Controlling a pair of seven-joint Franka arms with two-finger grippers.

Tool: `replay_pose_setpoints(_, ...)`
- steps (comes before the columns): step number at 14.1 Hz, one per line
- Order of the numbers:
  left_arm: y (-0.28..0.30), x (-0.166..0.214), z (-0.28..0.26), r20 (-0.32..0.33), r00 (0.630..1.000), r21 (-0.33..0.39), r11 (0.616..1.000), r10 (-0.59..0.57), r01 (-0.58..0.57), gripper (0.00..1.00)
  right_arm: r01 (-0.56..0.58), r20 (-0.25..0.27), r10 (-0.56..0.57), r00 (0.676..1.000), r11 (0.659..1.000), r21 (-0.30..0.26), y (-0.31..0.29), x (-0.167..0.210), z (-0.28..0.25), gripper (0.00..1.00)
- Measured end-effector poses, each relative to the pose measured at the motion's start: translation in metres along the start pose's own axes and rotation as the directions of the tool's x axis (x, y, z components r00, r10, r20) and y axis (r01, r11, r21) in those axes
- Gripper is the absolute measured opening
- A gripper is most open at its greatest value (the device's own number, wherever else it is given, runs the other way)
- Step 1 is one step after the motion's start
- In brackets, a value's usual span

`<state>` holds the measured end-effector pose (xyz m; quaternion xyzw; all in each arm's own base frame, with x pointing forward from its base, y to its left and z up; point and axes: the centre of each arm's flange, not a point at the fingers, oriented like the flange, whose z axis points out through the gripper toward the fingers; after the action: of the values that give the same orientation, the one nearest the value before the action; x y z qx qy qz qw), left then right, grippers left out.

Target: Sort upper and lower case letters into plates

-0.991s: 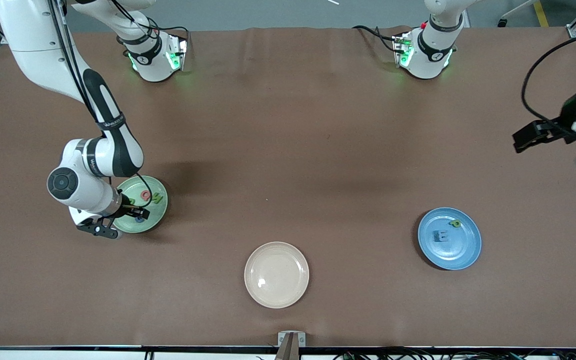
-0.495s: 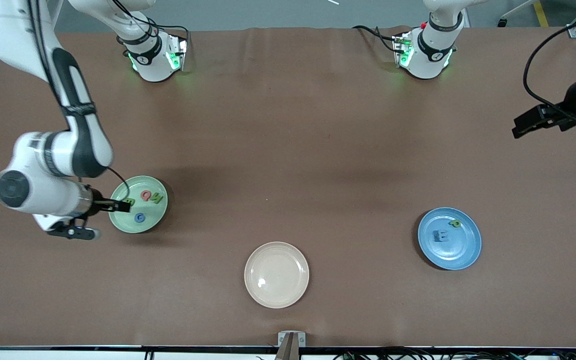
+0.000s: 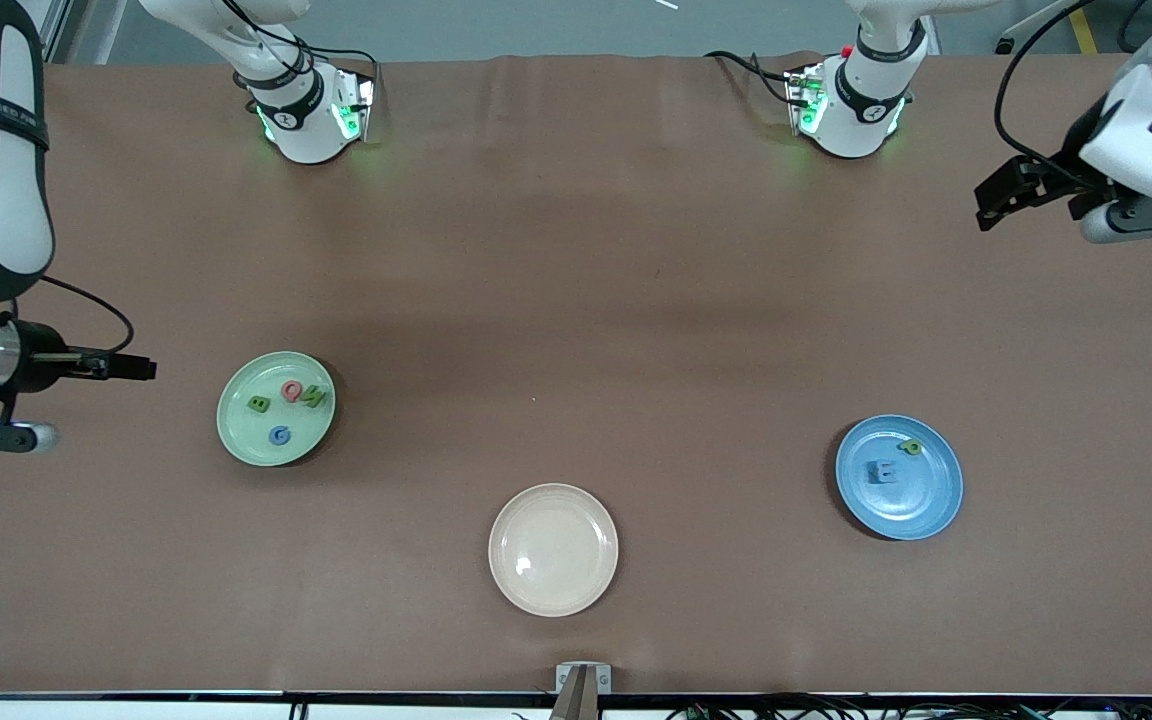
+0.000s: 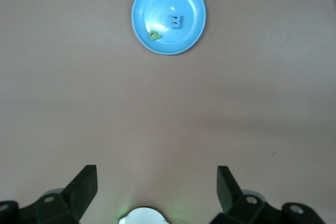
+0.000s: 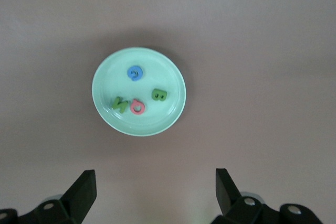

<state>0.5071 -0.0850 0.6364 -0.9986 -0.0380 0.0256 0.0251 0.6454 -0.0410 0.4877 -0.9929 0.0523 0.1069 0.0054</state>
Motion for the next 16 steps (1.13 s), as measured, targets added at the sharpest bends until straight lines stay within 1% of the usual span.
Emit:
replay_pose_setpoints(1,0.002,-0.002,0.001,-0.001,1.0,-0.002,1.0,0.005,-0.005,1.0,0.001,-0.016,-0.001,1.0,1.0,-0.001,-0.001,0.001,-0.007,1.0)
replay_pose_setpoints(3,-0.01,0.001,0.002,0.002,1.0,-0.008,1.0,0.004,-0.004,1.0,-0.004,-0.03,0.004,1.0,1.0,-0.001,0.003,0.004,-0.013,1.0)
replay_pose_setpoints(6,-0.027,0.004,0.003,0.004,1.0,-0.013,1.0,0.006,-0.006,1.0,-0.017,-0.03,0.017,0.999,1.0,0.001,0.012,0.006,-0.012,1.0)
replay_pose_setpoints(9,-0.025,0.004,0.003,0.005,1.0,-0.012,1.0,0.009,-0.009,1.0,-0.01,-0.029,0.01,1.0,1.0,0.002,0.008,0.007,-0.012,1.0)
replay_pose_setpoints(12,-0.025,0.004,0.003,0.004,1.0,-0.012,1.0,0.01,-0.01,1.0,-0.001,-0.043,0.002,0.999,1.0,0.003,0.004,0.006,-0.02,1.0)
replay_pose_setpoints(16,-0.022,0.004,0.003,0.005,1.0,-0.012,1.0,0.014,-0.014,1.0,0.0,-0.055,0.001,0.998,1.0,0.006,0.005,-0.01,-0.042,1.0)
